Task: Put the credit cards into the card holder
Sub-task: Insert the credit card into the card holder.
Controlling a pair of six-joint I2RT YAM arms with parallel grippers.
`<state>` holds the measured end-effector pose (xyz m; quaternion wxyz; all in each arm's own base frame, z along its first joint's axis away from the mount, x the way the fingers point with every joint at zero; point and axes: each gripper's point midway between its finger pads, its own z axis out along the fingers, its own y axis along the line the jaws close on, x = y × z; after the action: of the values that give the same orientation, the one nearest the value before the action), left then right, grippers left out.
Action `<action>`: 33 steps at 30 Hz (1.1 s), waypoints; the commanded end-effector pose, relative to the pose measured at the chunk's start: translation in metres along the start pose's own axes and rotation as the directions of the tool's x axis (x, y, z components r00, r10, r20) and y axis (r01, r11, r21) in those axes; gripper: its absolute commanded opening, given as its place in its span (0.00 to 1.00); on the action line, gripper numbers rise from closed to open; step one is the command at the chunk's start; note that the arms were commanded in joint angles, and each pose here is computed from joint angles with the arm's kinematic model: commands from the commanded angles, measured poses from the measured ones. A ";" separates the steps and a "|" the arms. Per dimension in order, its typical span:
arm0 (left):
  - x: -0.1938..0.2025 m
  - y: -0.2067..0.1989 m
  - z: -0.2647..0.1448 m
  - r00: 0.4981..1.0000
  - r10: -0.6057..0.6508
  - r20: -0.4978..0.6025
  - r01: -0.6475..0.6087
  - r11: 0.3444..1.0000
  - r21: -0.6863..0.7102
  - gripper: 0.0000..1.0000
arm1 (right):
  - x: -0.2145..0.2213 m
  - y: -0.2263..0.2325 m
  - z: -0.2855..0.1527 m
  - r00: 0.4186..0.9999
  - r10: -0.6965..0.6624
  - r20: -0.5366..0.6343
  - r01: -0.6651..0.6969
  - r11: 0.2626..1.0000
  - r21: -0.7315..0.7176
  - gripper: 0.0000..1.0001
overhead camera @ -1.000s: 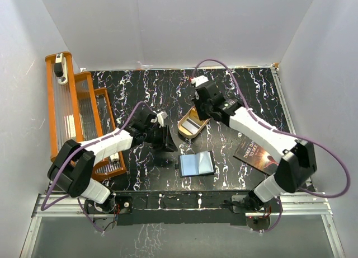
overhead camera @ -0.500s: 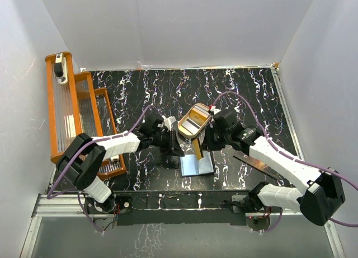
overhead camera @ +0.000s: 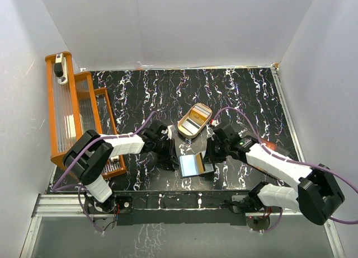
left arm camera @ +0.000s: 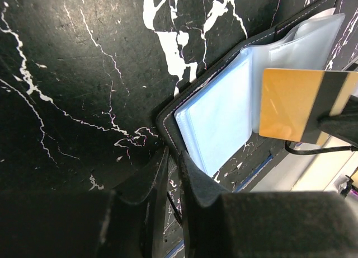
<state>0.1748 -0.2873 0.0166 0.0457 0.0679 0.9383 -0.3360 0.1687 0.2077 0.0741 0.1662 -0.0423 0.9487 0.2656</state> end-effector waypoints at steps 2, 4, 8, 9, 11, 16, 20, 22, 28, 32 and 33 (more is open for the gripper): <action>0.007 0.021 0.000 1.000 0.026 -0.012 -0.028 0.994 -0.106 0.13 | 0.000 0.000 0.015 0.999 -0.038 -0.009 0.037 0.999 -0.037 0.01; 0.007 0.023 -0.001 0.999 0.032 -0.010 -0.033 0.993 -0.117 0.12 | 0.000 0.001 0.018 0.999 -0.036 -0.013 0.035 0.998 -0.044 0.01; 0.009 0.026 0.001 0.999 0.033 -0.011 -0.034 0.992 -0.120 0.11 | -0.007 0.001 0.016 0.999 -0.042 0.005 0.042 0.998 -0.050 0.01; 0.009 0.028 0.001 0.999 0.034 -0.012 -0.035 0.991 -0.127 0.11 | -0.009 0.002 0.015 0.999 -0.044 0.007 0.045 0.998 -0.053 0.01; 0.011 0.031 0.003 0.999 0.037 -0.021 -0.040 0.989 -0.142 0.11 | -0.011 0.004 0.014 0.999 -0.046 0.012 0.046 0.997 -0.058 0.01; 0.012 0.034 0.004 0.999 0.042 -0.028 -0.046 0.987 -0.151 0.11 | -0.007 -0.004 0.019 1.000 -0.028 -0.003 0.028 0.999 -0.040 0.01; 0.012 0.032 0.003 0.999 0.040 -0.022 -0.043 0.989 -0.145 0.11 | -0.004 -0.008 0.025 1.000 -0.017 -0.010 0.017 0.999 -0.035 0.02; 0.013 0.033 0.004 0.999 0.039 -0.023 -0.042 0.988 -0.146 0.11 | -0.003 -0.011 0.027 1.000 -0.013 -0.013 0.012 1.000 -0.027 0.04; 0.016 0.035 0.005 0.999 0.040 -0.033 -0.044 0.988 -0.150 0.11 | 0.001 -0.017 0.031 1.000 0.007 -0.029 -0.007 1.000 0.006 0.07; 0.016 0.034 0.001 0.999 0.041 -0.019 -0.044 0.987 -0.154 0.11 | -0.003 -0.015 0.030 1.000 0.018 -0.016 -0.018 1.000 -0.002 0.07; 0.016 0.034 0.001 0.999 0.039 -0.016 -0.041 0.988 -0.152 0.11 | -0.002 -0.014 0.030 1.000 0.022 -0.017 -0.022 1.000 -0.006 0.07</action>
<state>0.1763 -0.2844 0.0138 0.0580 0.0861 0.9410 -0.3221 0.1727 0.2073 0.0398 0.1347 -0.0403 0.9546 0.2626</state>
